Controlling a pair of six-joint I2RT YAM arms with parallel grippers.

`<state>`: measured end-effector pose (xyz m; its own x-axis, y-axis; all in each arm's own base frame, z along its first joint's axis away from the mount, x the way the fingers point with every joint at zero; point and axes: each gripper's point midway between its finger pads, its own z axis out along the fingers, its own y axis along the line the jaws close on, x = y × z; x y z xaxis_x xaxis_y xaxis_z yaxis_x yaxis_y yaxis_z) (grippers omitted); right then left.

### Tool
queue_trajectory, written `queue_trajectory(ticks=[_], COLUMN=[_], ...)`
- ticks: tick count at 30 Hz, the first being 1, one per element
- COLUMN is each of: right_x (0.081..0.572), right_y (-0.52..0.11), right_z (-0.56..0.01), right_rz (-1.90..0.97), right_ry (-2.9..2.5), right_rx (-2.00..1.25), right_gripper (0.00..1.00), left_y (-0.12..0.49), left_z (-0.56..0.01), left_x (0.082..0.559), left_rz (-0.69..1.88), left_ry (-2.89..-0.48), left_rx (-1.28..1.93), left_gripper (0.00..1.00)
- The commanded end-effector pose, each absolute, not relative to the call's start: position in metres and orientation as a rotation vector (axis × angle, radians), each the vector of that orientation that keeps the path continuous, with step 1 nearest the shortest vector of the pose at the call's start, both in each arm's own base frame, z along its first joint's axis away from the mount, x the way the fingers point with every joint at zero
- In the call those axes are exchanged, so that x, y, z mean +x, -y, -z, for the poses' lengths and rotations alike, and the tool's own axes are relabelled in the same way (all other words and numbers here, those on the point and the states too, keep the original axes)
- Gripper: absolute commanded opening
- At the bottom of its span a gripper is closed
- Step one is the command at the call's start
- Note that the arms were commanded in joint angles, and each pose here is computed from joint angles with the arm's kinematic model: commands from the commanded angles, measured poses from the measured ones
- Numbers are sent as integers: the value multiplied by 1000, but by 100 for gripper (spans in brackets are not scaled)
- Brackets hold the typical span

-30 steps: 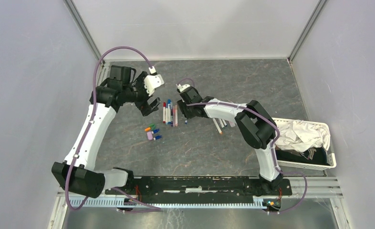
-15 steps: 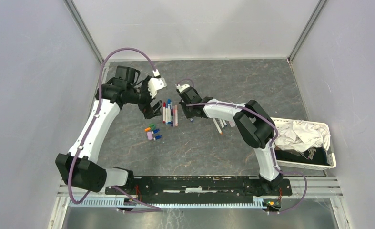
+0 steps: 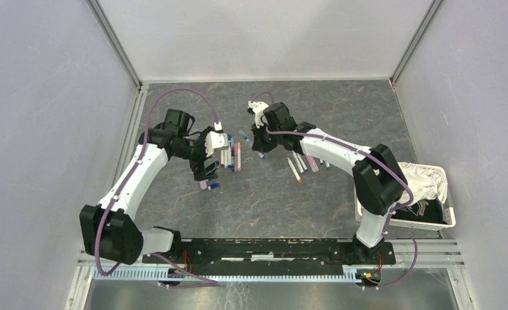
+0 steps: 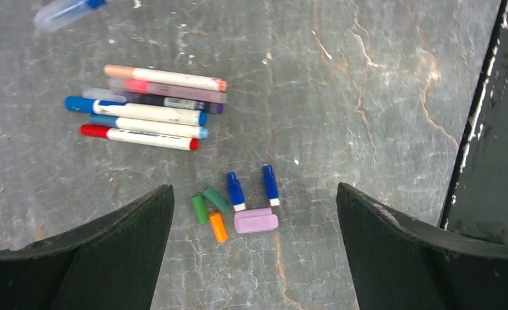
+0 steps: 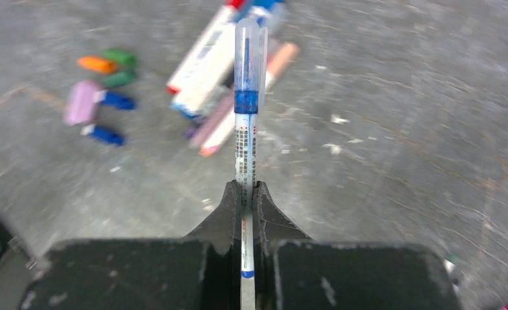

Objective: Open the pen caps

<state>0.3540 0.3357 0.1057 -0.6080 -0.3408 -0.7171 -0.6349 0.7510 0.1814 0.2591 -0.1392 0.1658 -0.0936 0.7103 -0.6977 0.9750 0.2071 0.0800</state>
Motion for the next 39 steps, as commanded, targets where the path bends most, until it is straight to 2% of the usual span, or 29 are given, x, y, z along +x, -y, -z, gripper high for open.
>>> queue_trajectory(ticks=[1, 8, 19, 28, 31, 36, 39], right_x=[297, 250, 220, 204, 207, 207, 206], right_y=[-362, -370, -383, -396, -399, -400, -400], right_z=[-137, -153, -163, -162, -164, -167, -169], right_rz=[-914, -1213, -1455, -1545, -1550, -1558, -1567], right_ry=[-2180, -2121, -2075, -2068, -2069, -2059, -2052], right_rx=[-964, -1065, -1178, -1274, -1268, -1257, -1256], right_gripper=[0, 0, 0, 0, 0, 0, 0], left_y=[146, 146, 158, 175, 178, 174, 169], left_z=[-172, -159, -157, -153, -151, -144, -139], left_x=[253, 241, 217, 220, 217, 213, 214], left_rz=[528, 585, 659, 616, 621, 597, 568], left_ry=[-1638, -1613, -1533, -1495, -1495, -1508, -1534], left_rx=[1701, 1814, 1885, 1944, 1963, 2001, 2021], left_gripper=[100, 99, 87, 74, 62, 31, 27])
